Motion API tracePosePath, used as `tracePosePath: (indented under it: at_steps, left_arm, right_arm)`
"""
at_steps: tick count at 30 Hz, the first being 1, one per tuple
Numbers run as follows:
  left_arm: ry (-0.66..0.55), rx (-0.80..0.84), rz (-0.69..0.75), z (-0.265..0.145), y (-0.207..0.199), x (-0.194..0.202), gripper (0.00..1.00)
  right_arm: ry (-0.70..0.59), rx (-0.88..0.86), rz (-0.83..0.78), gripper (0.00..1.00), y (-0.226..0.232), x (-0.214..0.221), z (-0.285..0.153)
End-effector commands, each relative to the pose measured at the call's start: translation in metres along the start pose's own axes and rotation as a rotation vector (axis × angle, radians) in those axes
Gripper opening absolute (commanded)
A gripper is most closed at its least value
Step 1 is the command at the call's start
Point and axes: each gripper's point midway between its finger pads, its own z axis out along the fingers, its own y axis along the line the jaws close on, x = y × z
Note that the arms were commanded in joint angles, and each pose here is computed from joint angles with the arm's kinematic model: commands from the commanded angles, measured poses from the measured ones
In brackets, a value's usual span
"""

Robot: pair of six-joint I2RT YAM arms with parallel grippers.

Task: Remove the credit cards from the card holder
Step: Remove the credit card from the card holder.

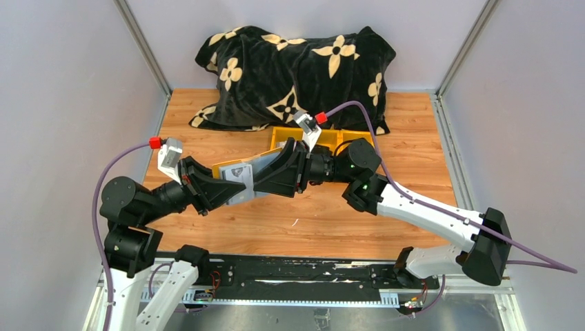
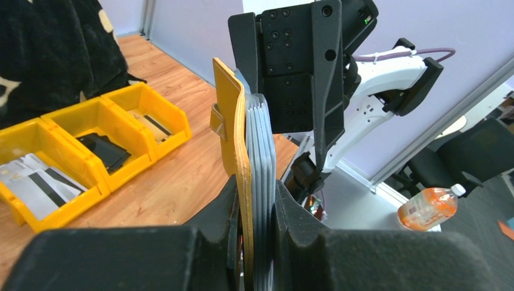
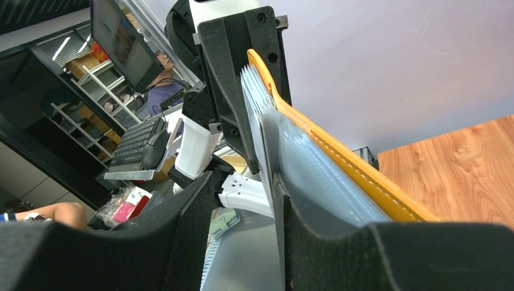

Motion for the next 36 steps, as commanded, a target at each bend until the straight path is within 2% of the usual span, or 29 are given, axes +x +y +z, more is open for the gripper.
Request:
tracePosePath:
  at_steps: [1, 5, 9, 11, 17, 24, 26, 28, 31, 36]
  left_arm:
    - [0.014, 0.081, -0.027, 0.002, -0.013, -0.001, 0.06]
    - [0.043, 0.126, -0.047, 0.001, -0.020, 0.003, 0.10]
    - [0.048, 0.121, -0.039, 0.001, -0.017, 0.007, 0.11]
    - [0.052, 0.120, -0.043, 0.002, -0.014, 0.008, 0.13]
    - [0.074, 0.190, -0.058, 0.001, -0.026, 0.009, 0.22]
    - [0.093, 0.228, -0.061, -0.002, -0.035, 0.009, 0.37]
    - [0.096, 0.228, -0.073, 0.000, -0.034, 0.008, 0.41]
    - [0.102, 0.237, -0.089, 0.000, -0.035, 0.007, 0.40]
    - [0.100, 0.253, -0.103, 0.000, -0.040, 0.003, 0.31]
    - [0.092, 0.261, -0.117, 0.000, -0.045, -0.003, 0.29]
  right_arm:
    - [-0.045, 0.045, -0.024, 0.45, -0.015, 0.002, 0.001]
    - [-0.065, 0.127, -0.042, 0.46, -0.030, 0.002, -0.003]
    - [-0.071, 0.096, -0.047, 0.43, -0.024, -0.001, 0.003]
    - [-0.069, 0.088, -0.044, 0.38, -0.024, 0.001, 0.009]
    - [-0.102, 0.144, -0.032, 0.17, -0.036, 0.000, 0.013]
    - [-0.103, 0.126, -0.049, 0.00, -0.031, 0.001, 0.009]
    - [-0.116, 0.104, -0.054, 0.00, -0.026, 0.000, 0.007]
    - [-0.129, 0.085, -0.056, 0.00, -0.022, 0.000, 0.004]
    - [-0.144, 0.076, -0.051, 0.00, -0.021, 0.001, 0.000]
    - [-0.172, 0.083, -0.031, 0.00, -0.026, 0.002, -0.011]
